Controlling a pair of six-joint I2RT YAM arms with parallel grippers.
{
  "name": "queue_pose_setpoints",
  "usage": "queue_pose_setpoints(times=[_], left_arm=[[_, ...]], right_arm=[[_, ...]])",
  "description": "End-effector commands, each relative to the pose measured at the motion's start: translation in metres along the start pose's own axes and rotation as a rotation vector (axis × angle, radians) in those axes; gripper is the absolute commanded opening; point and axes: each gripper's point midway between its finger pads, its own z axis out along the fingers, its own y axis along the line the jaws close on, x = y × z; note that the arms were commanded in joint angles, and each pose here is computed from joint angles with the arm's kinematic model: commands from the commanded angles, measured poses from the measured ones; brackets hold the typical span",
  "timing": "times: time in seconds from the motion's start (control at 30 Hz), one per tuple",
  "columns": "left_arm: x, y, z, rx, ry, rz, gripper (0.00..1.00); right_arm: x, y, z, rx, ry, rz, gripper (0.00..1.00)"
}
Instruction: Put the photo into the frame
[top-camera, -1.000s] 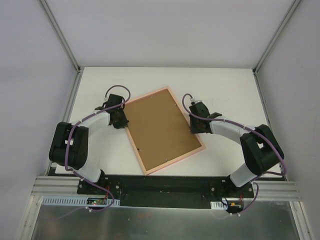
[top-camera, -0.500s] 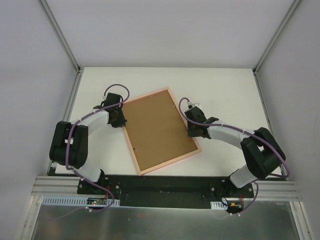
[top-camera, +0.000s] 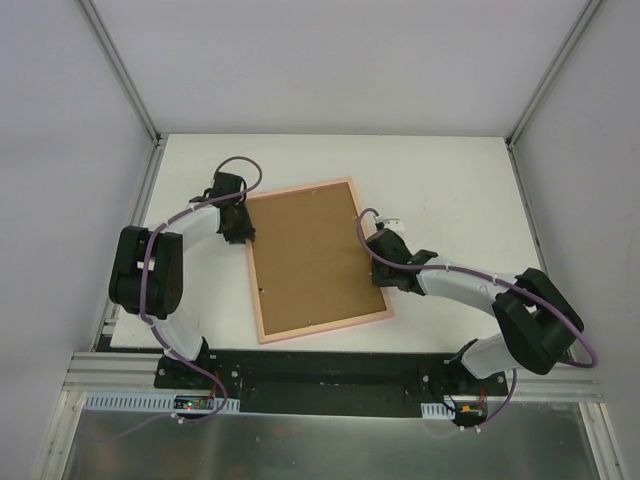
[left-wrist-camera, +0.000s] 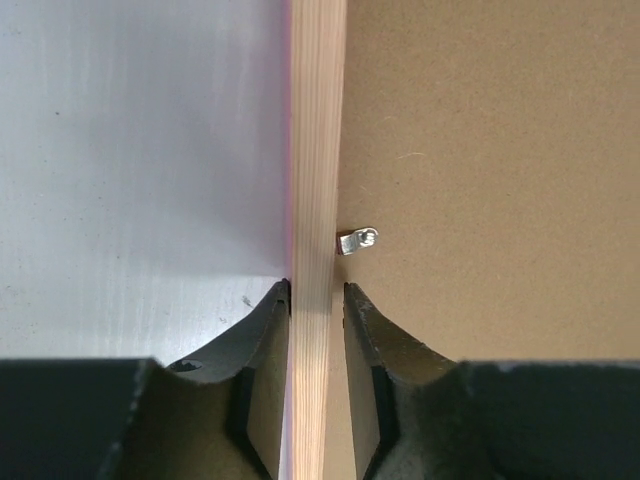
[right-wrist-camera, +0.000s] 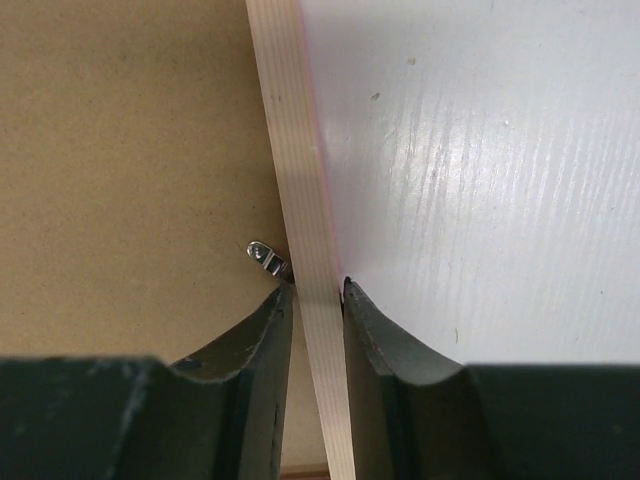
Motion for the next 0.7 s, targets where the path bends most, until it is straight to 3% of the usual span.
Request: queue_pose_setpoints(times=[0.0,0.17,0.33,0.67], left_arm=[[-0.015,-0.031,-0.021,0.133,-0.02,0.013,0.29],[-0.02,-0.034,-0.042,0.16,-0.062,0.023,0.37],[-0.01,-0.031,-0.051,0.163,-0.052,0.002,0.36],[0.019,-0.015,-0.049,0.121,-0.01,-0.081,0.36]], right_arm=[[0.004,0.014,-0.006,-0.056,0.008,0.029,0.3],[-0.009,0.015,-0.012,-0.047,-0.014,0.008,0.36],[-0.022,0.015,-0.013,-0.026,-0.028,-0.05,0.45],[-0.026,0.015,-0.006,-0.016,-0.009,-0.192,0.48]])
